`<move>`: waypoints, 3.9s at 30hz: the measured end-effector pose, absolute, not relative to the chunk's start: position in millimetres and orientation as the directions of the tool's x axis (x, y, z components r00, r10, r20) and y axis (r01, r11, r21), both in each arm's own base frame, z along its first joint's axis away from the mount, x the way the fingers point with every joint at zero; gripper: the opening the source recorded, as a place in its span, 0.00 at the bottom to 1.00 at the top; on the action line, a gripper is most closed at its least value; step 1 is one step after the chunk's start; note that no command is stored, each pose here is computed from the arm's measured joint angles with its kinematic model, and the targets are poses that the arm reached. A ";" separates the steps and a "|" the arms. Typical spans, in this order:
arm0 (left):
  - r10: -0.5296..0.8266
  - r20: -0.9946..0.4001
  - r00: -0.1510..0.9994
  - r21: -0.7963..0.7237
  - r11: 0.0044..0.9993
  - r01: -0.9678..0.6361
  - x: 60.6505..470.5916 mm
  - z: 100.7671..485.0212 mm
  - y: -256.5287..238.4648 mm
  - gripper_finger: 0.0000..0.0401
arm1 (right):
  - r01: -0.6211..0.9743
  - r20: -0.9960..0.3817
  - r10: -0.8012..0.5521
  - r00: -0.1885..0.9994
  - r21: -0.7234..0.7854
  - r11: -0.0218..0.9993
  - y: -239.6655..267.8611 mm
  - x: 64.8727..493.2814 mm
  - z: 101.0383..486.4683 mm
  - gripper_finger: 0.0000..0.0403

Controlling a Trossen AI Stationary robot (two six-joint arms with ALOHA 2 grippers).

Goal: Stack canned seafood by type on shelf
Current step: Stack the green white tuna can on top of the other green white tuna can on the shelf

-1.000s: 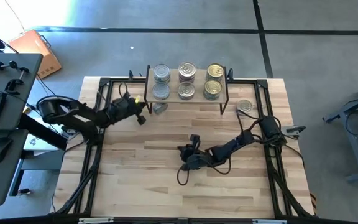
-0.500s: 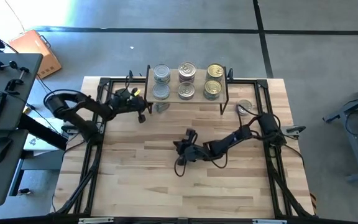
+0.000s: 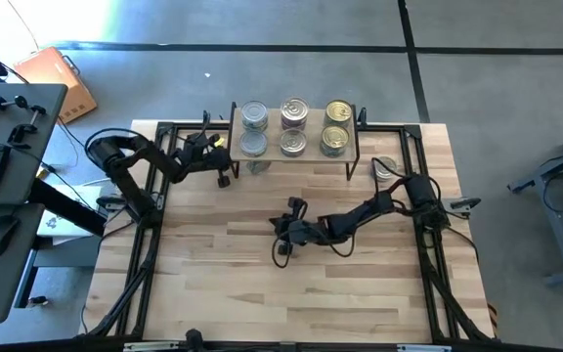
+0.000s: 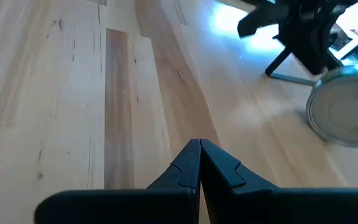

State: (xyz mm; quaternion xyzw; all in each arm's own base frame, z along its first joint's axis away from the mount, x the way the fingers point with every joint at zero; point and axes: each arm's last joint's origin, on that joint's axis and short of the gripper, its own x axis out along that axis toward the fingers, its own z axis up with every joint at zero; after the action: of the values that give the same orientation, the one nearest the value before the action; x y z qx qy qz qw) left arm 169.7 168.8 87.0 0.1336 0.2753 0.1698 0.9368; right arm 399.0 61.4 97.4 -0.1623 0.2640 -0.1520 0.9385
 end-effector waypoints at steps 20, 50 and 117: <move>0.337 -0.459 0.822 0.364 0.915 -0.172 175.9 85.5 174.6 0.00 | 0.333 -0.505 -0.424 0.752 -0.263 0.905 -38.9 402.2 94.5 0.69; 0.182 -0.452 0.873 0.421 0.906 0.030 184.0 85.4 167.0 0.00 | 0.315 -0.349 -0.401 0.847 -0.278 0.907 -103.4 426.5 95.9 0.80; 0.032 -0.438 0.898 0.354 0.925 0.140 200.5 91.5 164.5 0.00 | -0.006 -0.509 -0.116 0.853 -0.232 0.973 -32.4 434.4 85.3 0.80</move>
State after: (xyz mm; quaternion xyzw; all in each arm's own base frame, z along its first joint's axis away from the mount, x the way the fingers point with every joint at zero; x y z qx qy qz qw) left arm 200.5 164.5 91.5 0.1921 0.2237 -0.0283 0.9551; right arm 434.4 -32.4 85.3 -0.1134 0.2699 -0.0289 0.9557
